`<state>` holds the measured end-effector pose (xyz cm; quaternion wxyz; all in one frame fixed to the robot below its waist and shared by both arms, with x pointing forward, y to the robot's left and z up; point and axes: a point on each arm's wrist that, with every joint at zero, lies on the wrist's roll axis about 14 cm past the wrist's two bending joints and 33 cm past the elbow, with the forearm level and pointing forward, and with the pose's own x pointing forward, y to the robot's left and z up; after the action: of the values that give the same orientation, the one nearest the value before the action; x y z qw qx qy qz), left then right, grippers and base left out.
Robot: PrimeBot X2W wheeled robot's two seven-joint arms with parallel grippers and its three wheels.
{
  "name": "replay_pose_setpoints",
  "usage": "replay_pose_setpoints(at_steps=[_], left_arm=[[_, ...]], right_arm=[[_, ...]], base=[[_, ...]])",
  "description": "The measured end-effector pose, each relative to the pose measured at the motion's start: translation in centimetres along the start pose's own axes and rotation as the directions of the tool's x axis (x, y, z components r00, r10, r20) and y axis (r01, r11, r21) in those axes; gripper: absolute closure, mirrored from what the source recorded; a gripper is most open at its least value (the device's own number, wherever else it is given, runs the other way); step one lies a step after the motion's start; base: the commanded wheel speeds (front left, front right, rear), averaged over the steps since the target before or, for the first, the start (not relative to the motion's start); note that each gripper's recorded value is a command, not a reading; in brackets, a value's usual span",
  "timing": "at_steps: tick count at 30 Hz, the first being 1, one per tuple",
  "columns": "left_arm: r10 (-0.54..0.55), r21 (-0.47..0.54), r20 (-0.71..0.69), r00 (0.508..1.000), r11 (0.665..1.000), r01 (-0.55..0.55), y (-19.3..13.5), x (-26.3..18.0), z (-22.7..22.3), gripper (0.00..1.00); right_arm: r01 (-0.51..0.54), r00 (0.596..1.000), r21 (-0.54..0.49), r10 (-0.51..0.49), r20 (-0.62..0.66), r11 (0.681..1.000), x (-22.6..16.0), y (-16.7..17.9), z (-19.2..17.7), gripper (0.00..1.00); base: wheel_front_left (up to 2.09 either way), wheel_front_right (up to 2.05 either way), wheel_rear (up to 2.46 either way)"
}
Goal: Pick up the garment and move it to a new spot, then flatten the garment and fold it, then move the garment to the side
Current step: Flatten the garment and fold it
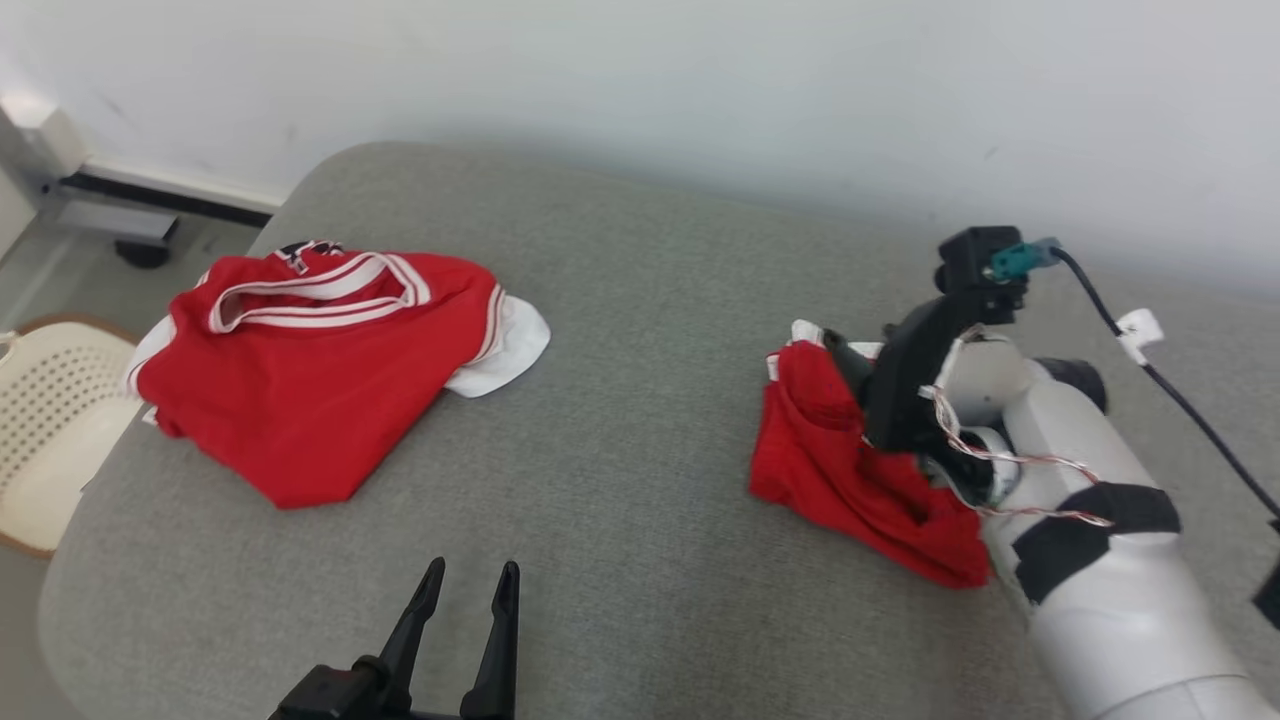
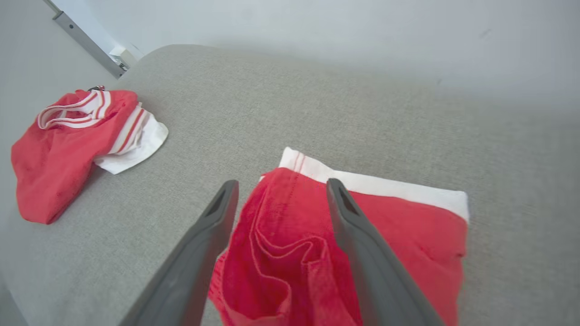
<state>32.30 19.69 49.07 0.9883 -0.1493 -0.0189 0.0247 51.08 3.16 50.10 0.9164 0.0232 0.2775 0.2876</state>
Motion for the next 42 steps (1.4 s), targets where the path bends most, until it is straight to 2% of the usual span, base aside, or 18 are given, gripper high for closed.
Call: replay_pose_setpoints(at_steps=[3,4,5,6,7,13,19,26,32,36,38,42], left_arm=[[-0.02,-0.005,0.002,1.0,1.0,0.02,-0.6,0.1,0.0,0.0],[-0.023,-0.007,-0.002,1.0,1.0,0.023,-0.7,0.1,-0.2,0.0],[-0.03,-0.008,-0.001,1.0,1.0,0.03,-0.9,0.2,-0.2,0.0],[-0.036,-0.008,0.003,0.999,0.999,0.036,-1.1,0.4,-0.1,0.0],[-0.043,-0.009,0.005,0.999,0.999,0.043,-1.3,0.6,0.0,0.0],[-0.077,-0.017,0.005,0.997,0.997,0.077,-2.4,1.0,-0.1,0.0],[-0.072,-0.01,0.007,0.997,0.997,0.072,-2.1,1.2,0.0,0.0],[-0.048,-0.001,0.013,0.999,0.999,0.048,-1.2,1.1,0.2,0.0],[-0.029,0.003,0.025,0.999,1.0,0.029,-0.5,0.8,0.6,0.0],[-0.023,0.004,0.032,0.999,1.0,0.023,-0.3,0.7,0.8,0.0],[-0.02,0.004,0.034,0.999,1.0,0.02,-0.2,0.6,0.9,0.0],[-0.019,0.006,0.035,0.999,1.0,0.019,-0.2,0.6,0.9,0.0]], right_arm=[[0.093,0.996,-0.04,-0.094,-0.005,0.995,-1.8,-3.7,-1.4,0.0],[0.121,0.992,-0.056,-0.122,-0.011,0.991,-2.4,-4.8,-2.1,0.15],[0.145,0.989,-0.064,-0.146,-0.017,0.987,-3.1,-5.8,-2.7,0.58],[0.164,0.986,-0.077,-0.166,-0.019,0.983,-3.6,-6.5,-3.3,0.87],[0.181,0.983,-0.091,-0.184,-0.021,0.979,-4.2,-7.1,-3.8,1.0],[0.2,0.977,-0.126,-0.208,-0.05,0.972,-5.9,-7.8,-6.9,1.0],[0.151,0.984,-0.144,-0.163,-0.077,0.978,-5.2,-5.9,-8.6,1.0],[0.019,0.991,-0.131,-0.037,-0.13,0.991,-3.7,-1.0,-10.4,1.0],[-0.097,0.979,-0.173,0.063,-0.195,0.98,-4.2,2.3,-12.2,1.0],[-0.134,0.977,-0.171,0.101,-0.189,0.976,-4.9,3.2,-12.2,1.0],[-0.144,0.982,-0.17,0.12,-0.144,0.975,-5.2,3.5,-11.0,1.0],[-0.041,0.999,-0.21,0.039,-0.014,0.977,-5.9,0.1,-6.8,1.0]], base=[[0.0,0.0,0.0],[0.0,0.0,0.0],[0.0,0.0,0.0],[0.0,0.0,0.0],[0.0,0.0,0.0],[0.0,0.0,0.0],[0.0,0.0,0.0],[0.0,0.0,0.0],[0.0,0.0,0.0],[0.0,0.0,0.0],[0.0,0.0,0.0],[0.0,0.0,0.0]])
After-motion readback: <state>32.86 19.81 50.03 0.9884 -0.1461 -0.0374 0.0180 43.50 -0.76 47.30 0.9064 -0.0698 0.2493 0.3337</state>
